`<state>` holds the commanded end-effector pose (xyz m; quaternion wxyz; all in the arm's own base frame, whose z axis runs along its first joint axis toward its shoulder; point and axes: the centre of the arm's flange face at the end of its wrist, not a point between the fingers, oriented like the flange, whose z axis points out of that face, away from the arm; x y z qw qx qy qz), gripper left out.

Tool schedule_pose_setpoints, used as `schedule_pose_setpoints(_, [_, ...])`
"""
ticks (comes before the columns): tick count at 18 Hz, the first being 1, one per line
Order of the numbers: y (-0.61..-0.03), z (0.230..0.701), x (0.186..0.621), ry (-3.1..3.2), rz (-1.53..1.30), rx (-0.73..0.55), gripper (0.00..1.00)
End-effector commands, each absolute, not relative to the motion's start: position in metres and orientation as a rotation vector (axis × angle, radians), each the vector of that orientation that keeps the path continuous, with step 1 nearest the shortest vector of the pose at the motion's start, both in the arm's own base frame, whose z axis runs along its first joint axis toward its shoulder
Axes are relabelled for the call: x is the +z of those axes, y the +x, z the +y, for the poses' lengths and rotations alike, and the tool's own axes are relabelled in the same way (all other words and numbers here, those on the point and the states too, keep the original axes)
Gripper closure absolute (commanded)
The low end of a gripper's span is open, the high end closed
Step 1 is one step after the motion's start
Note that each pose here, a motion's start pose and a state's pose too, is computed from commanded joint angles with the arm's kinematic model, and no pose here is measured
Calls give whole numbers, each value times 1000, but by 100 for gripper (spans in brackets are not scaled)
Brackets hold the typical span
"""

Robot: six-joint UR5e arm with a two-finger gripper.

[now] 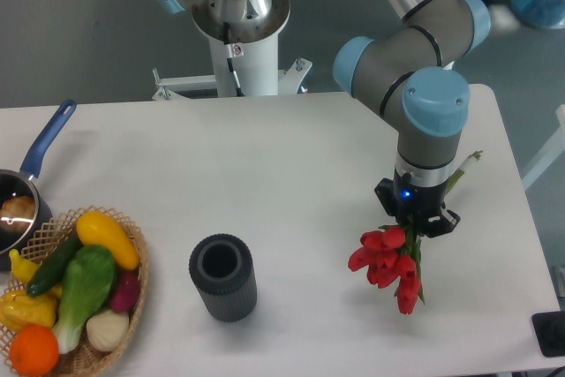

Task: Insert the flowers into the vase
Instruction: 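Lift the red tulip bunch with the gripper and start moving toward the vase, then carry the tulips over the black vase, stems pointing down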

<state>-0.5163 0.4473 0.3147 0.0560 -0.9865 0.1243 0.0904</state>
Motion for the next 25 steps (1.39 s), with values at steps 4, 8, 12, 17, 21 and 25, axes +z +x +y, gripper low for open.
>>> schedule_pose_setpoints(4, [-515,447,318,-2987,380,278,100])
schedule_pose_setpoints(8, [-512,451,330,-2926,378,277,100])
schedule_pose_setpoints(12, [-504,462,359,-2711,234,220,100])
schedule_pose_setpoints(17, [-494,477,373,-2463,114,25,100])
schedule_pose_setpoints(21, [-486,479,402,-2229,100,-131,95])
schedule_pose_setpoints(25, [-475,473,442,-2162,48,-114,100])
